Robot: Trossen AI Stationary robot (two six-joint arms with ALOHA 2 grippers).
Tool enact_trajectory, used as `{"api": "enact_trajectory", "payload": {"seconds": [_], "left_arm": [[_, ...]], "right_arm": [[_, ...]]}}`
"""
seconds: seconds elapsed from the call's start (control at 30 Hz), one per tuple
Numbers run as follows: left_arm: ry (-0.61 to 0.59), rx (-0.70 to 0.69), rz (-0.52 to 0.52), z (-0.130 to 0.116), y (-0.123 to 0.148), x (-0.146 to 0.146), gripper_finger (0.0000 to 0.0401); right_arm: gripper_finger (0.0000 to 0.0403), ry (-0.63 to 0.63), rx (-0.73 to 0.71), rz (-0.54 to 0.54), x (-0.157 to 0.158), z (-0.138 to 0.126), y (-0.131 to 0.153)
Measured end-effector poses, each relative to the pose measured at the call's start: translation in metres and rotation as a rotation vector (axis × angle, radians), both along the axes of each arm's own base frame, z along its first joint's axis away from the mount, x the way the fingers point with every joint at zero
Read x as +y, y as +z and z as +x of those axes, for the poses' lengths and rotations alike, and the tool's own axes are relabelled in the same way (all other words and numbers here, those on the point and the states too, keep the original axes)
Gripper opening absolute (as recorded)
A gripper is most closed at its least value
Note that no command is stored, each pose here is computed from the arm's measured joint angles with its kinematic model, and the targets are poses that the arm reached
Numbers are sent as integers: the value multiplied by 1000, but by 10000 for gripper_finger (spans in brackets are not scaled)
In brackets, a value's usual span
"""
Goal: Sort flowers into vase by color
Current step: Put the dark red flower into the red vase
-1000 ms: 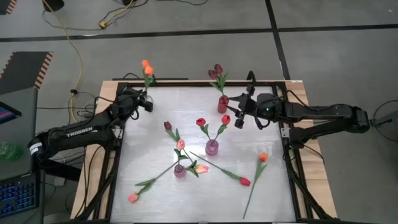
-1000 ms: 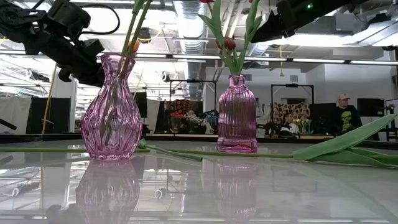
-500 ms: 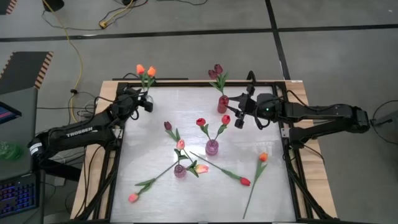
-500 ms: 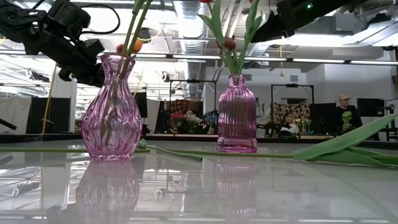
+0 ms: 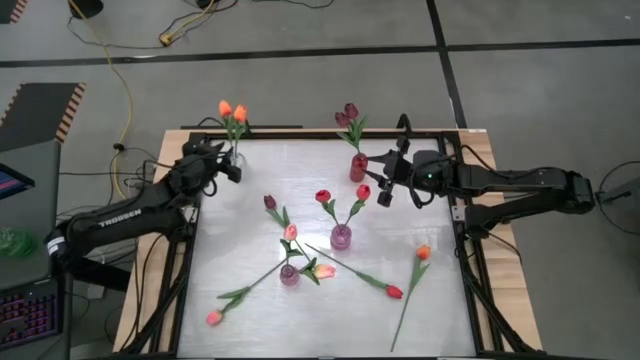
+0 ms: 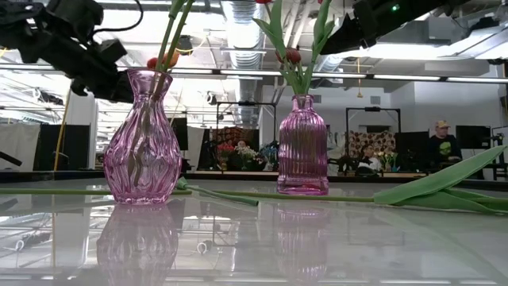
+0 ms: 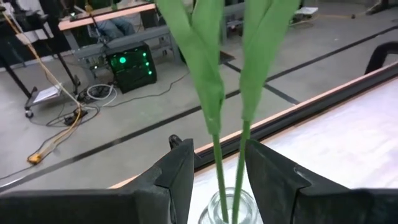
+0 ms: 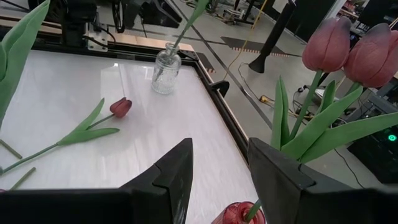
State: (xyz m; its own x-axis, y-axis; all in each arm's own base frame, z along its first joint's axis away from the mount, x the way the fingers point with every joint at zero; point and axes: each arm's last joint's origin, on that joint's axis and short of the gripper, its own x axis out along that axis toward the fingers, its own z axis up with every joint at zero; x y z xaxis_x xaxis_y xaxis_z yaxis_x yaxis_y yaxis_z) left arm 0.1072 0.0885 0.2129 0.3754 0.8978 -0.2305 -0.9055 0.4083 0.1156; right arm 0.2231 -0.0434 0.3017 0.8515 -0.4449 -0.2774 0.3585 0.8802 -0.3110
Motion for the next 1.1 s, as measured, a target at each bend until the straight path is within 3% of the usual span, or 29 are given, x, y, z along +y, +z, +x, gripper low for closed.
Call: {"api": "enact_trajectory", "payload": {"seconds": [0.57, 0.83, 1.1], "left_arm": [[-293, -77, -97, -7, 1, -32, 132], [-508, -231, -314, 3, -3, -44, 129], [-541, -325, -606, 18, -14, -55, 128]], "right_arm": [[179, -10, 60, 40, 0, -2, -7], [179, -11, 58, 43, 0, -2, -7], [179, -11, 62, 43, 0, -3, -7]]}}
